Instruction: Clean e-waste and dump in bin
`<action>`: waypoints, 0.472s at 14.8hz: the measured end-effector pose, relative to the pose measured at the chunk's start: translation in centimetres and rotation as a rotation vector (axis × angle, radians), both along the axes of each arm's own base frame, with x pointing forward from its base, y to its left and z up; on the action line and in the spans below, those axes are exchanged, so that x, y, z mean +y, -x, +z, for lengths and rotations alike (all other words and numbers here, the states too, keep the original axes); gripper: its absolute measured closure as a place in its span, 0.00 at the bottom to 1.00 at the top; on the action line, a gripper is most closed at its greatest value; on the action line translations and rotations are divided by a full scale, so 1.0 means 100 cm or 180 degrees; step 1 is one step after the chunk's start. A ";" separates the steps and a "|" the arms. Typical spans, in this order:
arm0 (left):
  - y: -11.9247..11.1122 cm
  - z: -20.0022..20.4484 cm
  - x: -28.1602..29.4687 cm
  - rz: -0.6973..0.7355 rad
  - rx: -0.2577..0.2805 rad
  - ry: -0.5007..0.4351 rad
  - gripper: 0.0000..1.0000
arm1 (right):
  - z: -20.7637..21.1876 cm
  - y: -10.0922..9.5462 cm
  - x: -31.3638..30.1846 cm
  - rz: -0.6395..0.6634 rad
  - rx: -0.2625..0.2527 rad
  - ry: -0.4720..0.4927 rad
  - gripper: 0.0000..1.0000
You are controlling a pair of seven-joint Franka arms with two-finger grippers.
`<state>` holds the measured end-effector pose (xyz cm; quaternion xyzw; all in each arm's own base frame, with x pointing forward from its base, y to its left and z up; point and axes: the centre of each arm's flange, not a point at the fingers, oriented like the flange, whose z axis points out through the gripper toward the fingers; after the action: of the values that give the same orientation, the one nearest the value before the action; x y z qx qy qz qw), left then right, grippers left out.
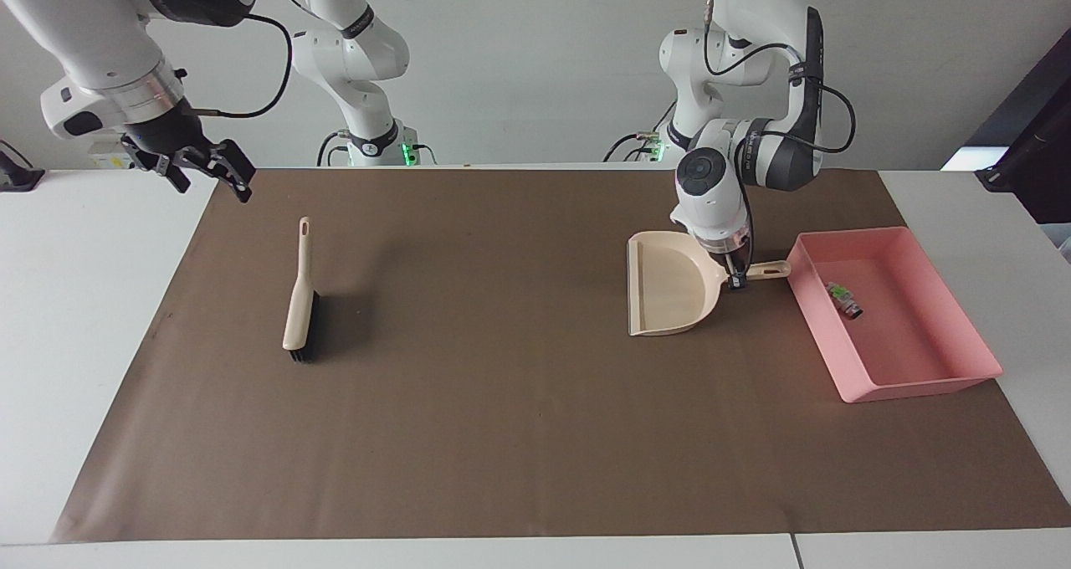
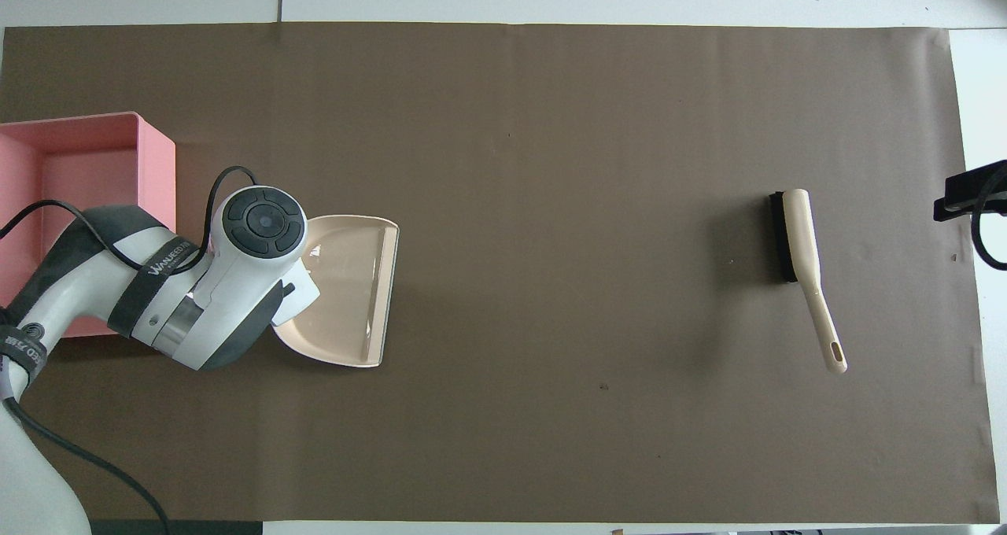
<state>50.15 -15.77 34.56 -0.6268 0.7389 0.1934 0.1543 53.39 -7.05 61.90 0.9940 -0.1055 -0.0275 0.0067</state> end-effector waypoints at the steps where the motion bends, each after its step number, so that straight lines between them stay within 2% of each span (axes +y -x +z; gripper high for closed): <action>1: 0.000 0.000 0.000 0.0024 -0.0014 0.0000 0.68 | 0.000 0.000 0.001 0.0007 -0.0002 0.0001 0.00; 2: 0.000 0.000 0.000 0.0049 -0.0028 0.0000 0.63 | 0.000 0.000 0.004 0.0020 -0.0002 0.0002 0.00; 4: -0.001 0.003 0.001 0.0117 -0.0080 0.0006 0.43 | 0.001 0.000 0.007 0.0042 -0.0004 0.0002 0.00; 6: -0.002 0.013 0.004 0.0314 -0.0223 0.0014 0.19 | 0.001 0.000 0.009 0.0051 -0.0008 0.0003 0.00; 7: -0.001 0.022 0.007 0.0460 -0.0313 0.0007 0.11 | 0.002 0.000 0.009 0.0051 -0.0011 0.0003 0.00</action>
<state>50.30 -15.06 36.73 -0.6874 0.6834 0.1722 0.1753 53.39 -6.16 62.10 0.9949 -0.0975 -0.0256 0.0072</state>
